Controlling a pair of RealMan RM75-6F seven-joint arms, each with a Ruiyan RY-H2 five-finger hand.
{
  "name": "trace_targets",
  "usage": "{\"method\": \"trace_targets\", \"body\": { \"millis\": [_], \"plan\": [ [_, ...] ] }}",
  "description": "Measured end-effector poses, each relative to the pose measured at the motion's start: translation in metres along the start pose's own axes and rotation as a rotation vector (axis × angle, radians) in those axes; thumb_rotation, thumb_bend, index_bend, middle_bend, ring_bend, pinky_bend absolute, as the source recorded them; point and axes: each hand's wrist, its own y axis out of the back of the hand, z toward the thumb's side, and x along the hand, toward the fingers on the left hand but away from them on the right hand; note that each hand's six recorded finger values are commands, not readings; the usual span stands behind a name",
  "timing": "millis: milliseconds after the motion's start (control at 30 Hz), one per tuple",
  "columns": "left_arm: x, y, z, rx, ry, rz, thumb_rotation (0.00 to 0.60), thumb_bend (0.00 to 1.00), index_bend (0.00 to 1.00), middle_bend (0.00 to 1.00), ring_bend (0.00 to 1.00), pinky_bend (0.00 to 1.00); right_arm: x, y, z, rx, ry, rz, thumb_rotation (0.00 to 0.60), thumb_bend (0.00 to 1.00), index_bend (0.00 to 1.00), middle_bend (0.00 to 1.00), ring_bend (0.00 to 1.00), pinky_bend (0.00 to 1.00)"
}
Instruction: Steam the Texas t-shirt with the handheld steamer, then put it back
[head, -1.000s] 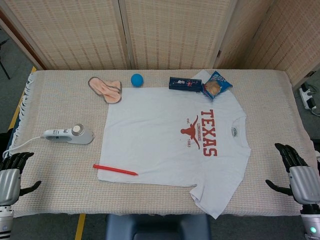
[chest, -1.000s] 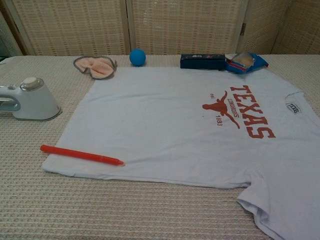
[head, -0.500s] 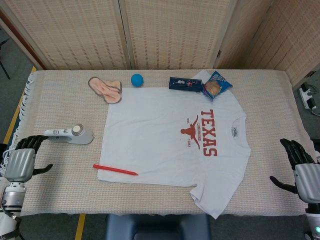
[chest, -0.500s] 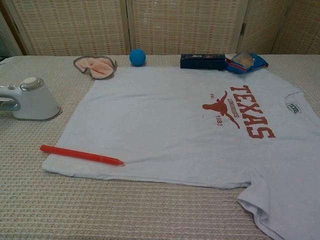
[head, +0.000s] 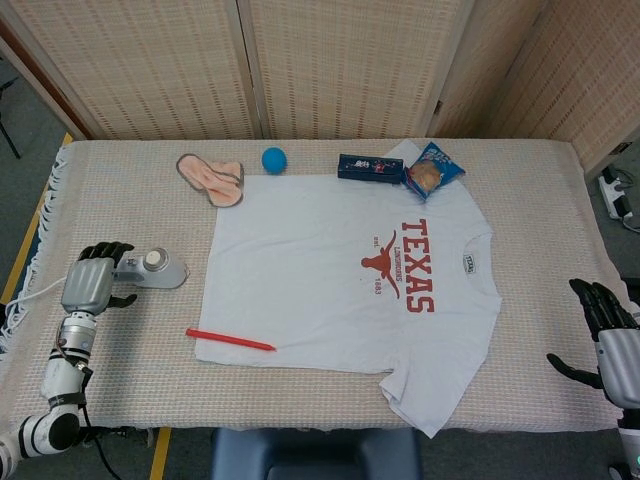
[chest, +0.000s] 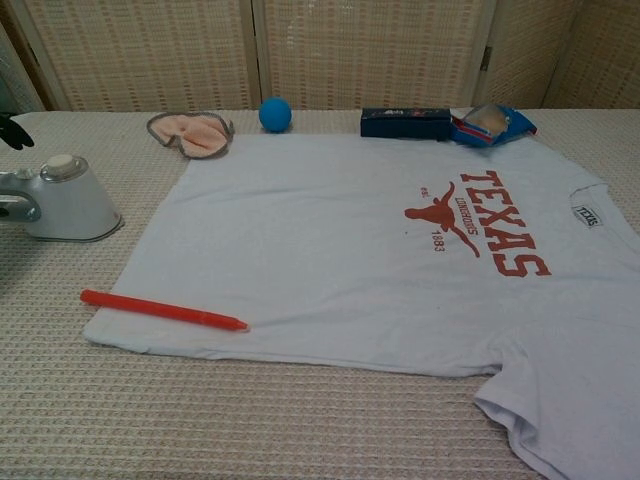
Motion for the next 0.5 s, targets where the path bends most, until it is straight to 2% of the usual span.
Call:
{"method": "trace_targets", "body": {
  "millis": [67,233,400,500],
  "plan": [
    [0.007,-0.005,0.0,-0.008,0.015,-0.013,0.6,0.23,0.32,0.34,0.25,0.24,0.0,-0.001,-0.001,0.0,-0.003,0.003,0.6,0.02,0.0,0.09,0.06,0.27],
    [0.021,-0.015,0.0,-0.006,0.041,-0.035,0.6,0.27,0.4,0.39,0.28,0.25,-0.001,-0.003,-0.001,0.002,-0.009,0.011,0.6,0.02,0.0,0.09,0.06,0.27],
    [0.032,-0.024,-0.001,0.003,0.063,-0.059,0.6,0.29,0.41,0.4,0.29,0.25,-0.002,-0.004,0.0,0.004,-0.012,0.013,0.6,0.02,0.0,0.09,0.06,0.27],
    [0.037,-0.028,-0.004,0.015,0.075,-0.078,0.6,0.33,0.41,0.4,0.29,0.26,-0.002,-0.005,0.0,0.005,-0.015,0.016,0.6,0.02,0.0,0.09,0.06,0.27]
  ]
}}
